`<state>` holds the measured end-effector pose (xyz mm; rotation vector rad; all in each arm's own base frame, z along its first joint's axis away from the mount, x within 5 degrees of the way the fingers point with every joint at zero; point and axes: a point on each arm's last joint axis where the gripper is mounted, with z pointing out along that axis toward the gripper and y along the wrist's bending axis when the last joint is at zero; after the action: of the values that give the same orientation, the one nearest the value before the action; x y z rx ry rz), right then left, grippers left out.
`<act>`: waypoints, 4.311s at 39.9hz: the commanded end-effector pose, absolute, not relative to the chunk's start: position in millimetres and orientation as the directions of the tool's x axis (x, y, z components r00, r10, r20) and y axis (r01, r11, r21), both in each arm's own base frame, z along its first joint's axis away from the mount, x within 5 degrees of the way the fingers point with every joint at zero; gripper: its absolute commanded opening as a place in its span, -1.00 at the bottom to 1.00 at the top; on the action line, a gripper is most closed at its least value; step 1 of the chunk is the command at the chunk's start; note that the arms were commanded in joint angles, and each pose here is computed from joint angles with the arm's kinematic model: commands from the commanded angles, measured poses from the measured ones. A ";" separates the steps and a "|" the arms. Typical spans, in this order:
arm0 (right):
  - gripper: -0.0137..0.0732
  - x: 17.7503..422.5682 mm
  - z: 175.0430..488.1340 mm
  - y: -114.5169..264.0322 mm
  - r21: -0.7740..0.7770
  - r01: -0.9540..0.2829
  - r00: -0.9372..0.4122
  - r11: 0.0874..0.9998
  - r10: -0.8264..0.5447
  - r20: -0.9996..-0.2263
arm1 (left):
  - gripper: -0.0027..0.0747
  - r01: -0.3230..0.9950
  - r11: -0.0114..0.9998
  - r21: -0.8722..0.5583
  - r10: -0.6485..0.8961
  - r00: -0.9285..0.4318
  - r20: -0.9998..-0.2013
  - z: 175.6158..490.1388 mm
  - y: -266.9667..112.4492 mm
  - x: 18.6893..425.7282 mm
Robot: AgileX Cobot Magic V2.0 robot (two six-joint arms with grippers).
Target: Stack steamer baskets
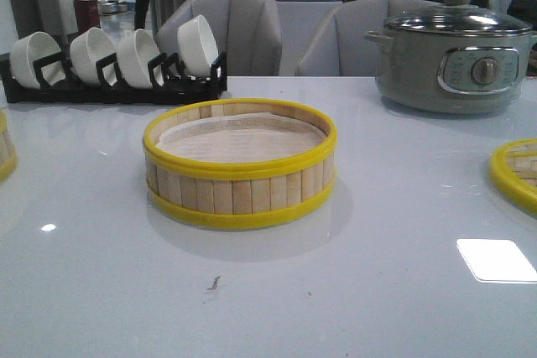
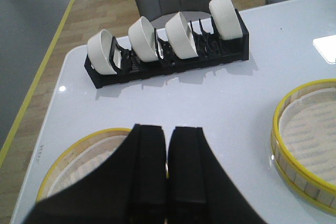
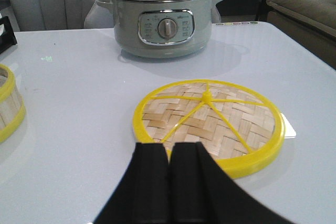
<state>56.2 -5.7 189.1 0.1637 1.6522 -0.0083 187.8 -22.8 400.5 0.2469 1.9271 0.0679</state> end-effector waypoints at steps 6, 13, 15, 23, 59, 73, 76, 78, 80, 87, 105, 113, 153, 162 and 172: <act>-0.61 54.3 202.9 -6.1 0.070 0.110 0.034 0.991 0.066 -0.997 | -0.72 0.132 0.975 0.179 0.203 -0.202 -0.958 423.2 -24.4 186.6; -0.61 54.3 202.9 -6.1 0.070 0.110 0.034 0.991 0.066 -0.997 | -0.72 0.132 0.975 0.179 0.203 -0.205 -0.957 422.9 -24.3 186.5; -0.61 54.3 202.9 -6.1 0.070 0.110 0.034 0.991 0.066 -0.997 | -0.72 0.132 0.975 0.179 0.203 -0.205 -0.957 422.9 -24.3 186.5; -0.61 54.3 202.9 -6.1 0.070 0.110 0.034 0.991 0.066 -0.997 | -0.72 0.135 0.977 0.167 0.192 -0.206 -0.959 422.9 -24.8 186.5; -0.61 84.3 328.7 -8.2 0.053 0.098 -0.040 0.994 0.057 -0.998 | -0.72 0.135 0.977 0.164 0.190 -0.207 -0.960 422.8 -24.9 186.4; -0.61 169.2 372.2 -15.8 0.058 0.118 -0.344 0.991 0.096 -0.934 | -0.72 0.136 0.977 0.163 0.192 -0.242 -0.951 419.6 -24.4 185.7; -0.61 173.8 370.6 -16.0 0.065 0.118 -0.345 0.991 0.102 -0.933 | -0.72 0.136 0.977 0.163 0.192 -0.242 -0.951 419.6 -24.4 185.7; -0.61 175.3 370.2 -16.1 0.065 0.117 -0.344 0.991 0.102 -0.933 | -0.72 0.136 0.977 0.163 0.192 -0.242 -0.951 419.6 -24.4 185.7; -0.61 176.0 371.0 -16.1 0.065 0.117 -0.334 0.991 0.101 -0.937 | -0.72 0.136 0.977 0.163 0.192 -0.242 -0.951 419.6 -24.4 185.7; -0.61 177.8 373.4 -15.3 0.099 0.114 -0.306 0.989 0.130 -0.943 | -0.72 0.143 0.980 0.136 0.169 -0.256 -0.952 418.5 -25.3 185.3; 0.23 192.6 356.0 -16.1 0.104 0.132 -0.475 0.986 0.155 -0.866 | 0.36 0.161 0.985 0.054 0.102 -0.305 -0.947 411.7 -30.0 192.6; 0.21 192.6 356.1 -16.1 0.104 0.132 -0.475 0.986 0.155 -0.866 | 0.35 0.168 0.984 0.051 0.122 -0.448 -0.886 378.3 -36.3 231.1; 0.21 192.6 356.0 -16.0 0.105 0.132 -0.475 0.986 0.156 -0.866 | 0.35 0.090 0.995 0.041 0.095 -0.756 -0.648 237.6 -26.6 406.7; 0.21 192.6 356.0 -16.0 0.105 0.132 -0.475 0.986 0.156 -0.866 | 0.34 0.073 0.997 0.035 0.080 -0.782 -0.618 222.4 -21.7 410.9; 0.21 192.6 356.1 -16.0 0.105 0.132 -0.475 0.986 0.156 -0.866 | 0.24 0.055 0.998 0.027 0.060 -0.797 -0.601 216.2 -15.7 411.8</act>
<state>189.9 -15.3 336.4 0.2229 2.1839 0.0411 407.9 -15.9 185.0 0.1117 2.6120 0.0270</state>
